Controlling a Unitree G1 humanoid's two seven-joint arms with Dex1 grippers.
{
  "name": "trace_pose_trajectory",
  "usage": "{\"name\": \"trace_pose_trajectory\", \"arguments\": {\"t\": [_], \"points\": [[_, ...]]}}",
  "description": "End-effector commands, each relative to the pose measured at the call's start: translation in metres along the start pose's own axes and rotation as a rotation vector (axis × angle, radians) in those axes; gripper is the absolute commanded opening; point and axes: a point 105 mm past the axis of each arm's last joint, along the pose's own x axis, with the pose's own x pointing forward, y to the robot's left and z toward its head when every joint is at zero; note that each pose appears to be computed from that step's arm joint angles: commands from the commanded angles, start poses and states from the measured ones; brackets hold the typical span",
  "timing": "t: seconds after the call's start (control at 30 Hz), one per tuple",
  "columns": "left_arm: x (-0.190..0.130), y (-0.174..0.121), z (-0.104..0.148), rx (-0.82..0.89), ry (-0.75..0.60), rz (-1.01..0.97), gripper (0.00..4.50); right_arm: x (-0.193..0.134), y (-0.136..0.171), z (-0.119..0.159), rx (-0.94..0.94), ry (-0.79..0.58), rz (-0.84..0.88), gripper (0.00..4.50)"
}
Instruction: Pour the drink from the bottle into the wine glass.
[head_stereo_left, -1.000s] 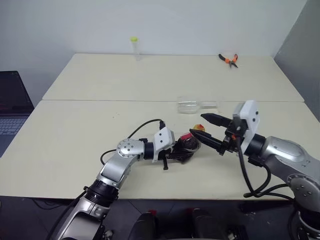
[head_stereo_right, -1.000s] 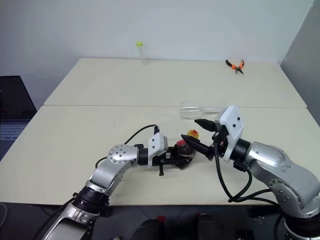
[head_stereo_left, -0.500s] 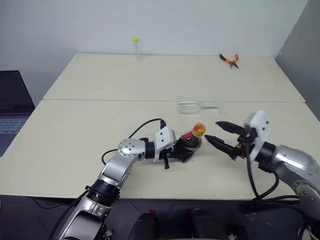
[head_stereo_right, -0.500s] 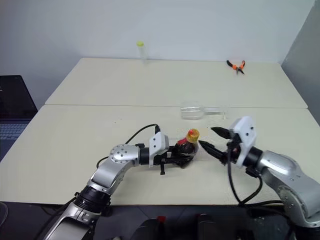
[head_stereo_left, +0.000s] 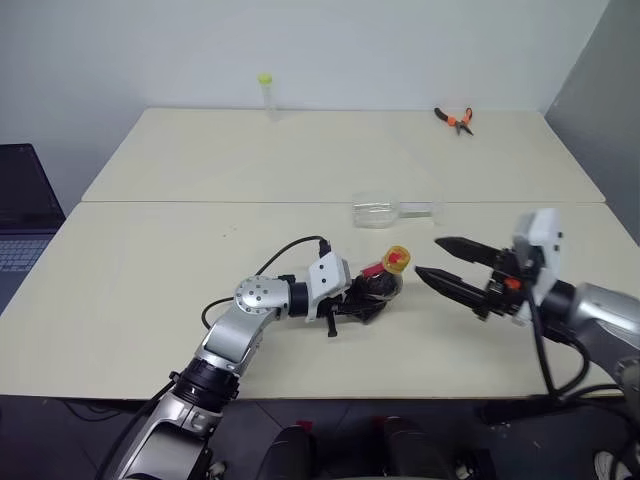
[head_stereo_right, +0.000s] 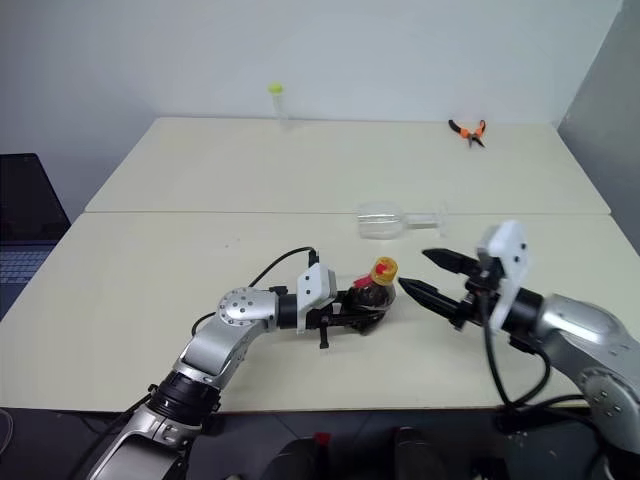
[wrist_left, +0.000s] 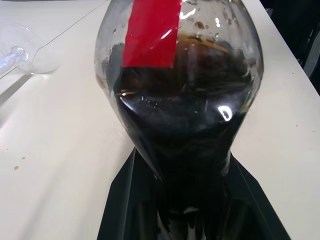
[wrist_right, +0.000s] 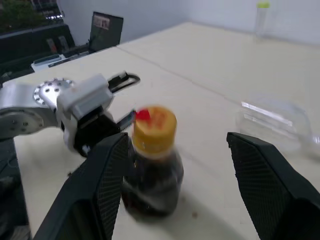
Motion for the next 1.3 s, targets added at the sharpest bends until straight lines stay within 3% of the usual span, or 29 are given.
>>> {"name": "trace_pose_trajectory", "arguments": {"t": [0.03, 0.23, 0.5, 0.87, 1.3], "points": [[-0.001, 0.003, 0.005, 0.03, -0.01, 0.008, 0.79, 0.013, 0.007, 0.013, -0.122, -0.035, 0.0, 3.37], [-0.001, 0.003, 0.005, 0.031, -0.008, 0.008, 0.79, 0.021, 0.003, 0.01, -0.191, -0.017, -0.018, 3.37], [-0.002, 0.002, 0.004, 0.029, -0.006, 0.011, 0.79, 0.005, -0.007, 0.0, -0.166, 0.025, -0.046, 3.37], [-0.002, 0.002, 0.004, 0.03, -0.005, 0.006, 0.79, -0.013, 0.01, -0.001, 0.019, 0.027, 0.079, 3.37], [-0.002, 0.002, 0.003, 0.033, 0.0, -0.001, 0.79, 0.018, 0.006, -0.005, 0.065, -0.008, 0.005, 3.37]]}}
